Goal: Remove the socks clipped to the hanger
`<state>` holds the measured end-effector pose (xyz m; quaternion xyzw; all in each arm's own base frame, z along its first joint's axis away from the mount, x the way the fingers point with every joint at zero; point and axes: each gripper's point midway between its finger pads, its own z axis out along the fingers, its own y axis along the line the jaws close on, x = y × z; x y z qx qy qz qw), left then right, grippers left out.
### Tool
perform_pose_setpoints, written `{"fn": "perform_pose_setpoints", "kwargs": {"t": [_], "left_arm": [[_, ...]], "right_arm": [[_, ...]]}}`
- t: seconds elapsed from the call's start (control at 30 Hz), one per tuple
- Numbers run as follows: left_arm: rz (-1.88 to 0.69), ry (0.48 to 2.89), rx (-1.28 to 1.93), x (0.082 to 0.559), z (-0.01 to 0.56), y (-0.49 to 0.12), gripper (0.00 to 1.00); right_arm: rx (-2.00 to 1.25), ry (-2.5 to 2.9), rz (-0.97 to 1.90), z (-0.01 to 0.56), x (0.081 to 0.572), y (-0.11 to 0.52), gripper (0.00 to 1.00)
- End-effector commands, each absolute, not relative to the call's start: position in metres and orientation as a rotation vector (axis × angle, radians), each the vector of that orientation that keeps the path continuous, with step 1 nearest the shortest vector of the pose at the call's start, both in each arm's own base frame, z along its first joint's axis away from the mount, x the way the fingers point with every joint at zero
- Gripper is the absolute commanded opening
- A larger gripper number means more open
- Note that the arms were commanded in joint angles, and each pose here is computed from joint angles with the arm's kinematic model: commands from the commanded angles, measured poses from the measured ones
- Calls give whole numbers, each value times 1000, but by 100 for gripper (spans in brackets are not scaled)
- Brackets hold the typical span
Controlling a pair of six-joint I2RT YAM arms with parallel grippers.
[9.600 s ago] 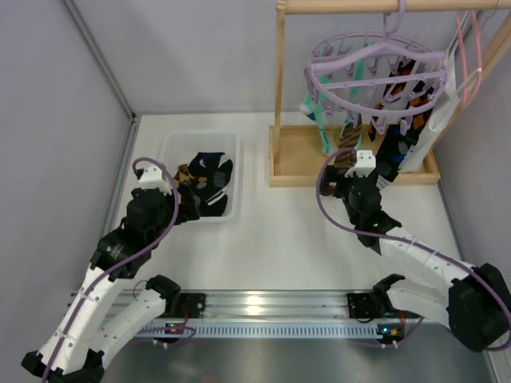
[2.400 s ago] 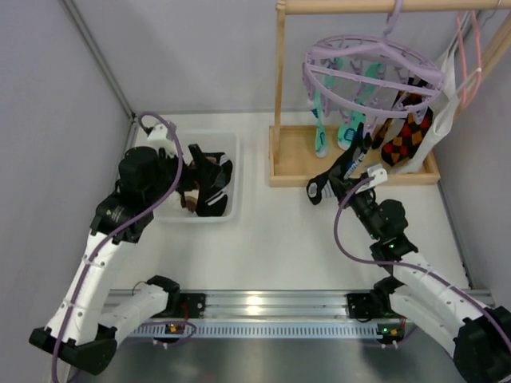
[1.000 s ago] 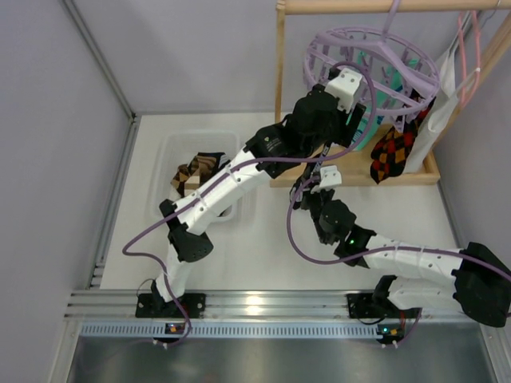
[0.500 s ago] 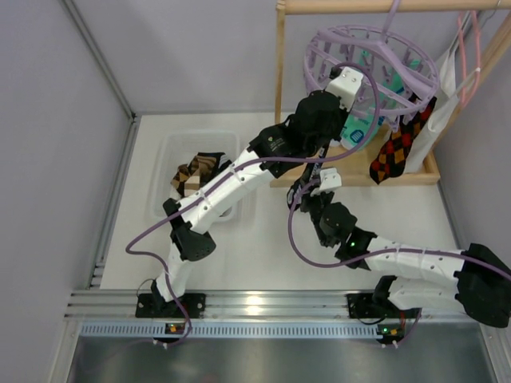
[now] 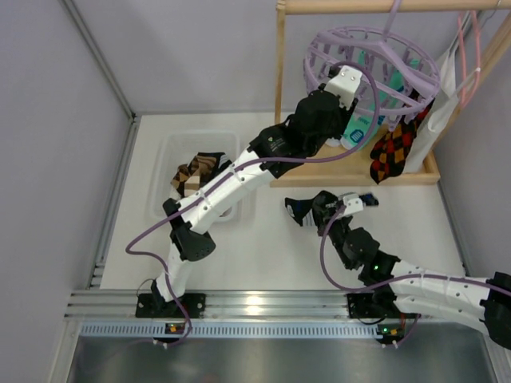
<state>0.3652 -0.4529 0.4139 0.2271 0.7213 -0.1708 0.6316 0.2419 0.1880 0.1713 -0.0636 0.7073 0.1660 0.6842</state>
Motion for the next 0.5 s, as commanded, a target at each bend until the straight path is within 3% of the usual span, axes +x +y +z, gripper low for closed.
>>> {"fn": "perform_pose_setpoints", "kwargs": {"t": [0.0,0.07,0.1,0.2,0.23,0.47], "left_arm": [[-419,1612,467,359,441,-439,47],[-416,1608,444,354,450,-427,59],[-401,1628,440,354,443,-423,70],[-339,1651,390,348,443,-394,85],[-314,1659,376,347,442,-385,97],[-32,1713,10,316,429,-237,98]], "right_arm": [[-178,1579,512,179,228,206,0],[-211,1595,516,181,226,209,0],[-209,1590,526,187,226,210,0],[-254,1597,555,193,223,217,0],[-261,1583,573,205,224,221,0],[-509,1535,833,253,213,277,0]]}}
